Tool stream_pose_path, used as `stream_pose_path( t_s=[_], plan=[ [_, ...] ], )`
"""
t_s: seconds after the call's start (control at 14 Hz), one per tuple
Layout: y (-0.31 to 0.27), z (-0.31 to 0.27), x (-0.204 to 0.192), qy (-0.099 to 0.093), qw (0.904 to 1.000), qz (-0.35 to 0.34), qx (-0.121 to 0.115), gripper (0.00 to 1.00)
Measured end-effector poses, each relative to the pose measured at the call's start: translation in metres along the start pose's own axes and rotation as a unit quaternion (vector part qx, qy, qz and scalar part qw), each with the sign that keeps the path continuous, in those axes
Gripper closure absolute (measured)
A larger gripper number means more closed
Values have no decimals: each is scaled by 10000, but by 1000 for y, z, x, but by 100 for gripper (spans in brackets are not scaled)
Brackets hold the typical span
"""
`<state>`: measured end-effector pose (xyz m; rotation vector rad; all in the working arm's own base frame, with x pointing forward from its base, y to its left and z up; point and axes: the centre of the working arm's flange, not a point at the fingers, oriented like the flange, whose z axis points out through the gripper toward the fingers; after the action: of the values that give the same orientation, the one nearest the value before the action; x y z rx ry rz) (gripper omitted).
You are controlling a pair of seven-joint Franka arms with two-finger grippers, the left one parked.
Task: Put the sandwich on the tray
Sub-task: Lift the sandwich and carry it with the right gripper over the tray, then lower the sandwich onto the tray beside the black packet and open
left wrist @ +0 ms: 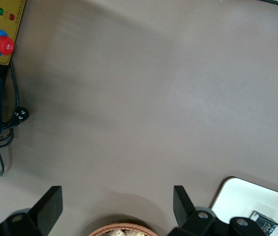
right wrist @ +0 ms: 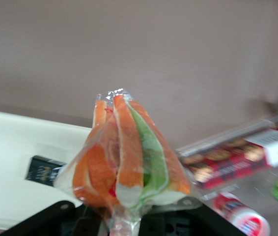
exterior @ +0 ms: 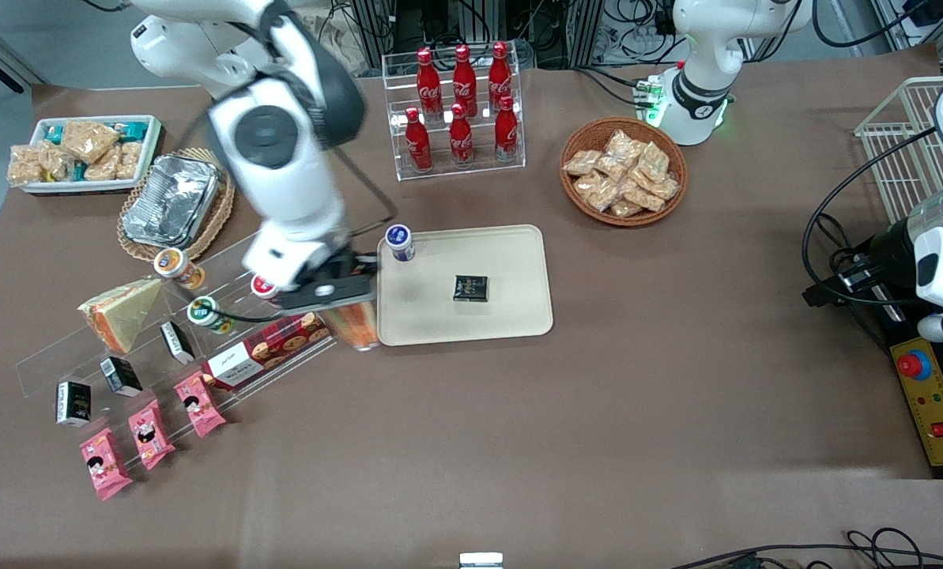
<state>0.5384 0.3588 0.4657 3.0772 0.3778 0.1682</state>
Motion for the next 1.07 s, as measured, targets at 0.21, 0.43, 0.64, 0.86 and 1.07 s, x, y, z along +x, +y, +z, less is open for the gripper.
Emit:
stream_pose_path(
  t_s=[0.21,0.43,0.64,0.86,1.07],
  plan=[
    [-73,45,-16,-1,9969,-789,3,81],
    [-134,97,-38,-47,9873,-1587,-31,81],
    [-172,151,-49,204,9641,-2648,-37,81],
    [-174,196,-44,428,9258,-3755,-78,81],
    [-163,217,-36,475,8889,-4555,-146,81]
  ],
)
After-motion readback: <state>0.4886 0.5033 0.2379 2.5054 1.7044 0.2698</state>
